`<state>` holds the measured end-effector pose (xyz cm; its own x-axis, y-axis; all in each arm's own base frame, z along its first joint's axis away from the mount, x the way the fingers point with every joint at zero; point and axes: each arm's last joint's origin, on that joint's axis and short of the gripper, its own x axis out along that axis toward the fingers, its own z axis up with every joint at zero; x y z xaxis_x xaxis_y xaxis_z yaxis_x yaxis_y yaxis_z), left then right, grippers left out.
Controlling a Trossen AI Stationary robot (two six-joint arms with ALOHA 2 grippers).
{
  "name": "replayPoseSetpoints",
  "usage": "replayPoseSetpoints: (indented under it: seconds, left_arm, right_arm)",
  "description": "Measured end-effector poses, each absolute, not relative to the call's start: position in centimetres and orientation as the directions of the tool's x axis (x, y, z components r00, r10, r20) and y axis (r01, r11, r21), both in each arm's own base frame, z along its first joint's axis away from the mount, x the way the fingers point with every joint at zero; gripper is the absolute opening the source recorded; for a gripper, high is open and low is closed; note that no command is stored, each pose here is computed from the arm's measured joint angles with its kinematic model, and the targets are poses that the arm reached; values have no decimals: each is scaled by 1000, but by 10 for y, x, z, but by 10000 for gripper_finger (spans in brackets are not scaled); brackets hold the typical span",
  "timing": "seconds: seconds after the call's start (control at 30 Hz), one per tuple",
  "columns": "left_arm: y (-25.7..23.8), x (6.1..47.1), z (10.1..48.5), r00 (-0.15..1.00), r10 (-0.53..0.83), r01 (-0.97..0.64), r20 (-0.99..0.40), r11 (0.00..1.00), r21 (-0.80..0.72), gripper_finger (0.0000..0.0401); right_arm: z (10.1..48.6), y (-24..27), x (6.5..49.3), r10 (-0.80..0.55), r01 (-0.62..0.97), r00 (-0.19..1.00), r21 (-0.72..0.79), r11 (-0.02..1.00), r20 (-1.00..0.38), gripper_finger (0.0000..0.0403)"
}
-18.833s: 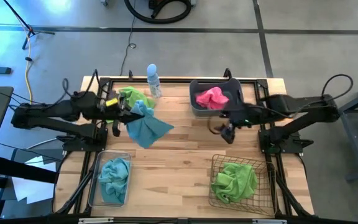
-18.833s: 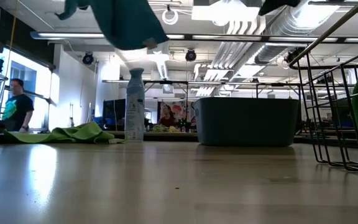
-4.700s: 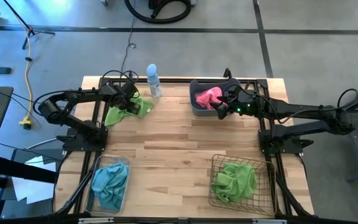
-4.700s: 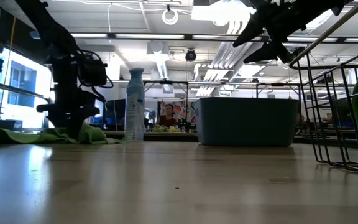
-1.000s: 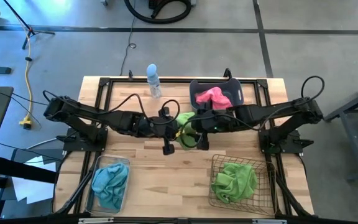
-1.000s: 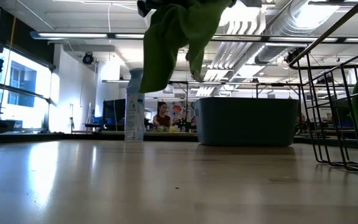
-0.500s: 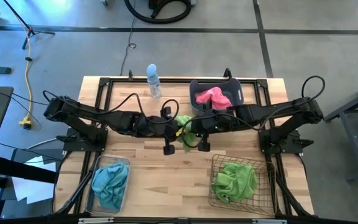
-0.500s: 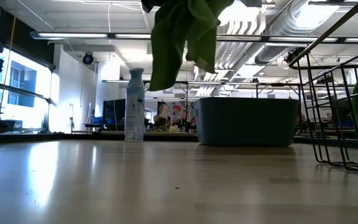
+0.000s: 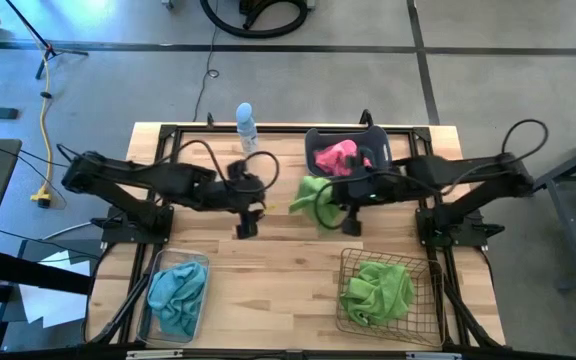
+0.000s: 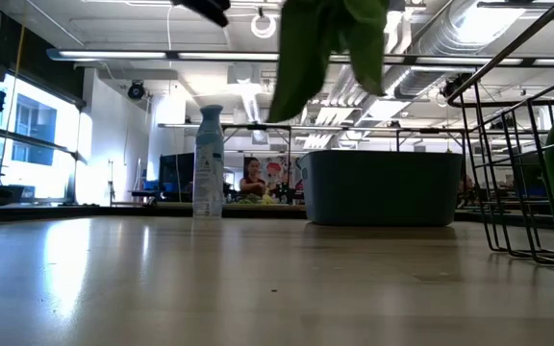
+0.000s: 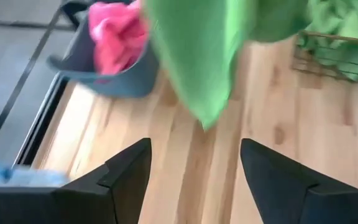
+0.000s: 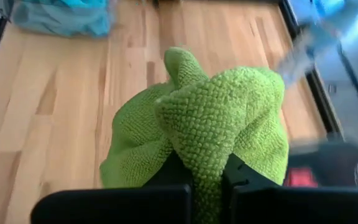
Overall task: Sort microfiber towel by color & place in baskets
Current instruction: Put the green microfiber towel into the wire basket
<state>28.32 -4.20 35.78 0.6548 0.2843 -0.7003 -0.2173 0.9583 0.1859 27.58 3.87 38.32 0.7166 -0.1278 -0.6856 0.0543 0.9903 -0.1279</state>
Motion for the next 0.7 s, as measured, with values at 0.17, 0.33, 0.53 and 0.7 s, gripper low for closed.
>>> replayPoseSetpoints:
  seconds: [0.17,0.33,0.53,0.7]
  left_arm:
    - [-34,254,352,669,374,-376,-642,916,142,236]
    - [-31,240,330,726,389,-465,-567,885,12,237]
    - [-31,237,306,780,361,-491,-511,860,-141,237]
    - [-31,239,300,789,359,-498,-498,849,-177,237]
  right_arm:
    - [385,43,231,-127,122,698,-57,991,-705,2]
    - [382,58,186,-36,151,727,108,983,-685,1]
    - [374,81,142,167,153,721,389,908,-672,1]
    - [375,106,126,458,179,595,665,725,-660,1]
